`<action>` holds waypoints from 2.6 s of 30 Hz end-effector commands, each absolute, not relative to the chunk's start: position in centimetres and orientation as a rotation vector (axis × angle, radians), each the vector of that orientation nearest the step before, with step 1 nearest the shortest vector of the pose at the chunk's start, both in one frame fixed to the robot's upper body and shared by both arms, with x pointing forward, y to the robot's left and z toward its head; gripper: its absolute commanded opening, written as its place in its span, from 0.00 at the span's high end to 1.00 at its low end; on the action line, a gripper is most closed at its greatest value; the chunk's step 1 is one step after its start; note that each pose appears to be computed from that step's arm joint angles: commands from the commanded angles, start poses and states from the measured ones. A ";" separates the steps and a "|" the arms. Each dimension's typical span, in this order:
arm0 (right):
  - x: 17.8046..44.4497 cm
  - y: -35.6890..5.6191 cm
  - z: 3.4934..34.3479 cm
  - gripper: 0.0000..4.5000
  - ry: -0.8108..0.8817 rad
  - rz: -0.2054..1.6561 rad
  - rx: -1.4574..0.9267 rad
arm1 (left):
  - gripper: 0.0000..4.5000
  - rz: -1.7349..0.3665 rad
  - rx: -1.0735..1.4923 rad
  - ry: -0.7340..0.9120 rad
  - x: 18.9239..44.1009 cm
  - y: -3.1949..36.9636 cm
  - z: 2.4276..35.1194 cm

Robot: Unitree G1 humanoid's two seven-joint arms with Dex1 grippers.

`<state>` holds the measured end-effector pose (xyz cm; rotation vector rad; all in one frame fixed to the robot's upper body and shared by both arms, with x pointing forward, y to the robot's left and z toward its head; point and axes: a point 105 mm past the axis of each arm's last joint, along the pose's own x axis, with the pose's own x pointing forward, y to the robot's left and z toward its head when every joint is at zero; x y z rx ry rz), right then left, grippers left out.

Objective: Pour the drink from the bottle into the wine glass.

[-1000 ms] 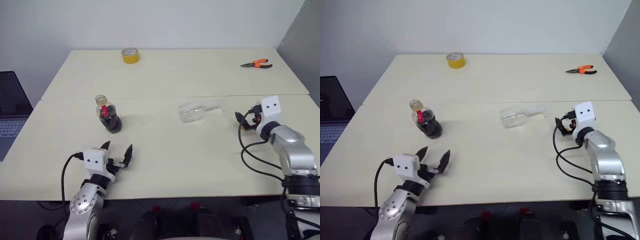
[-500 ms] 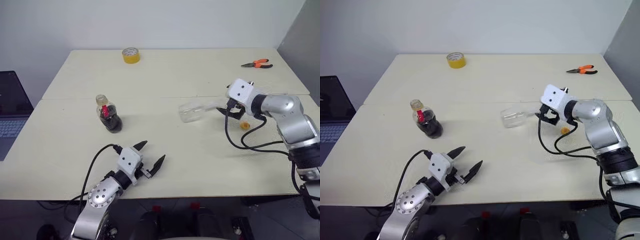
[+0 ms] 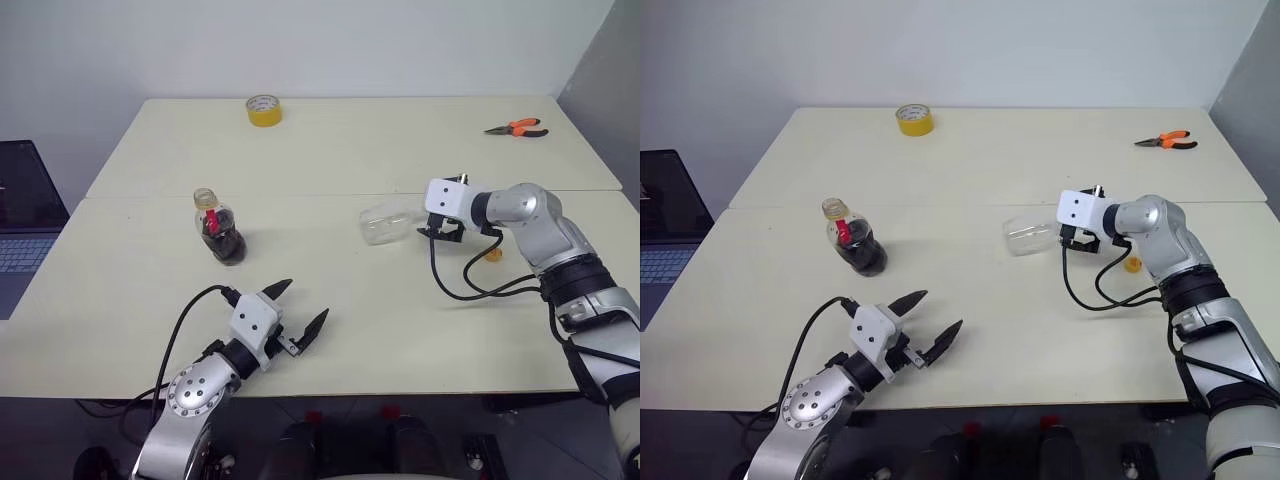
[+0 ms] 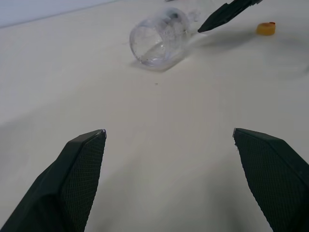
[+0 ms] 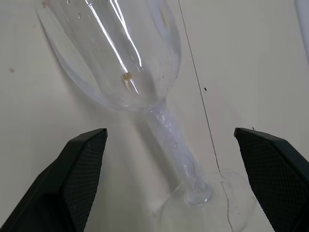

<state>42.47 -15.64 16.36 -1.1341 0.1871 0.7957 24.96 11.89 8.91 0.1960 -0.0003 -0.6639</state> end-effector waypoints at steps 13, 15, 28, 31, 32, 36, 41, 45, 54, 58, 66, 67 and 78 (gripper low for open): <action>43.8 -15.3 15.9 0.63 0.184 0.771 -1.281 | 0.00 -0.700 0.211 -0.025 24.2 10.9 9.6; 43.8 -15.2 15.7 0.77 0.187 0.776 -1.291 | 0.00 -0.693 0.213 -0.024 24.3 11.0 9.6; 43.8 -13.8 18.1 0.96 0.034 0.757 -1.192 | 0.00 -0.690 0.215 -0.022 24.5 11.0 9.6; 43.2 -12.6 19.8 0.96 -0.076 0.759 -0.972 | 0.00 -0.688 0.216 -0.025 24.6 11.0 9.6; 42.9 -12.2 20.2 0.96 -0.108 0.759 -0.896 | 0.00 -0.687 0.216 -0.024 24.6 11.0 9.6; 41.5 -11.0 20.2 0.96 -0.166 0.764 -0.620 | 0.00 -0.689 0.217 -0.021 24.7 11.1 9.4; 38.5 -7.5 17.4 0.96 -0.123 0.846 -0.403 | 0.00 -0.699 0.218 -0.019 24.9 11.0 9.3; 36.3 -4.2 15.5 0.96 -0.097 0.876 -0.327 | 0.00 -0.707 0.220 -0.020 25.1 10.9 9.3; 37.4 -3.0 16.0 0.96 -0.130 0.741 -0.238 | 0.00 -0.705 0.223 -0.022 25.1 11.0 9.4; 37.9 -3.3 15.1 0.96 -0.110 0.714 -0.270 | 0.00 -0.705 0.224 -0.025 25.2 11.0 9.4; 37.8 -6.4 12.6 0.96 0.000 0.676 -0.327 | 0.00 -0.705 0.233 -0.029 25.3 11.0 9.5; 37.7 -6.8 12.4 0.96 0.009 0.673 -0.333 | 0.00 -0.706 0.234 -0.029 25.3 11.0 9.4; 36.3 -8.9 9.9 0.96 0.106 0.661 -0.360 | 0.00 -0.710 0.244 -0.039 25.9 11.1 9.5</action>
